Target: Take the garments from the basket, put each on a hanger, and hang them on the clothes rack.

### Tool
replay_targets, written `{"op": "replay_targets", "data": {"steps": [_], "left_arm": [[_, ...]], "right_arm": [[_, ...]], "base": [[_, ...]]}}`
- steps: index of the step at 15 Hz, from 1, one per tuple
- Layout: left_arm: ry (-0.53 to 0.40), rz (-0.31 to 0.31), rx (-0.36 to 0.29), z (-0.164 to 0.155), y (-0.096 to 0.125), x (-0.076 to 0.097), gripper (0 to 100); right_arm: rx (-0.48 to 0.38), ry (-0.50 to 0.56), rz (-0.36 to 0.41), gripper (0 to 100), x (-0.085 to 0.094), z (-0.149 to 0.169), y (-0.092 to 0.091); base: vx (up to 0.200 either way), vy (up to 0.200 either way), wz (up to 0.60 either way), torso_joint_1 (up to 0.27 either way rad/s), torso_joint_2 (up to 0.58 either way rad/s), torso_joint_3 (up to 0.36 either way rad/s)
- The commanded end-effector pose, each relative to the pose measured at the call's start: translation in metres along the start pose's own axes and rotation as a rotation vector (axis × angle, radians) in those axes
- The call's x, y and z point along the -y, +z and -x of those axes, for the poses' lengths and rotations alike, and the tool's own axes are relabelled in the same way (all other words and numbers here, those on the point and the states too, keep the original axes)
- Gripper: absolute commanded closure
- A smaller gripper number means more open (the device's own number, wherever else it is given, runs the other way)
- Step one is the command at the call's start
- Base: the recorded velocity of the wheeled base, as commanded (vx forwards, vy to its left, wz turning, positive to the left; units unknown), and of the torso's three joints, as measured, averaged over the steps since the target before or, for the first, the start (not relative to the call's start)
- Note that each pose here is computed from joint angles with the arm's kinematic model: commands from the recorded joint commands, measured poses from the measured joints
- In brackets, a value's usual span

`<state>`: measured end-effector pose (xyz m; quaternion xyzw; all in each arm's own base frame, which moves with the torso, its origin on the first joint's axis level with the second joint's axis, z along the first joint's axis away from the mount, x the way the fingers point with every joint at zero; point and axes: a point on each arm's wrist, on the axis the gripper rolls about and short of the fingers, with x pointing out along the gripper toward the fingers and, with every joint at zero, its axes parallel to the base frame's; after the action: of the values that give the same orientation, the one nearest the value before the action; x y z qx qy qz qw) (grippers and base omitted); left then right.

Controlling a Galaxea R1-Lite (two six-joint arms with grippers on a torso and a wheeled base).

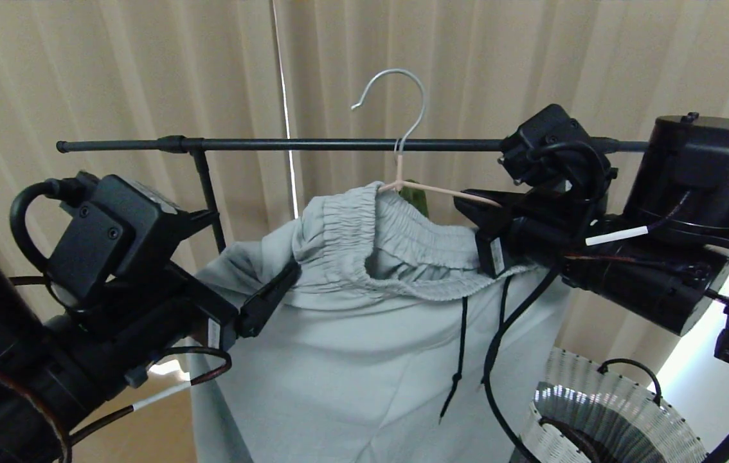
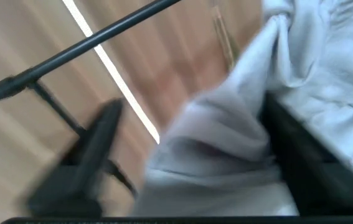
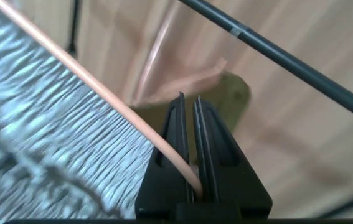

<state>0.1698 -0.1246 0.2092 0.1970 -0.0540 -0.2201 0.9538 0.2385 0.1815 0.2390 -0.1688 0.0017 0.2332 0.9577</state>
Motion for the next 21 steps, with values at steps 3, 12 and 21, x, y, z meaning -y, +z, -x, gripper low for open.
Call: {"op": "replay_targets", "data": {"steps": [3,12,21], "left_arm": [[-0.049,0.040,0.001,0.028,-0.013,-0.001,0],[-0.008,0.028,-0.229,0.046,-0.069,-0.004,0],[-0.045,0.061,-0.246,0.029,-0.070,-0.001,100]], "right_arm": [[0.007,-0.095,-0.013,100,0.031,0.023,-0.002],[0.089,-0.104,-0.026,100,0.040,0.045,0.015],[0.108,-0.070,-0.027,100,0.037,0.045,0.018]], "base": [[0.000,0.000,0.00,0.000,0.00,0.000],[0.000,0.000,0.00,0.000,0.00,0.000],[0.000,0.000,0.00,0.000,0.00,0.000]]}}
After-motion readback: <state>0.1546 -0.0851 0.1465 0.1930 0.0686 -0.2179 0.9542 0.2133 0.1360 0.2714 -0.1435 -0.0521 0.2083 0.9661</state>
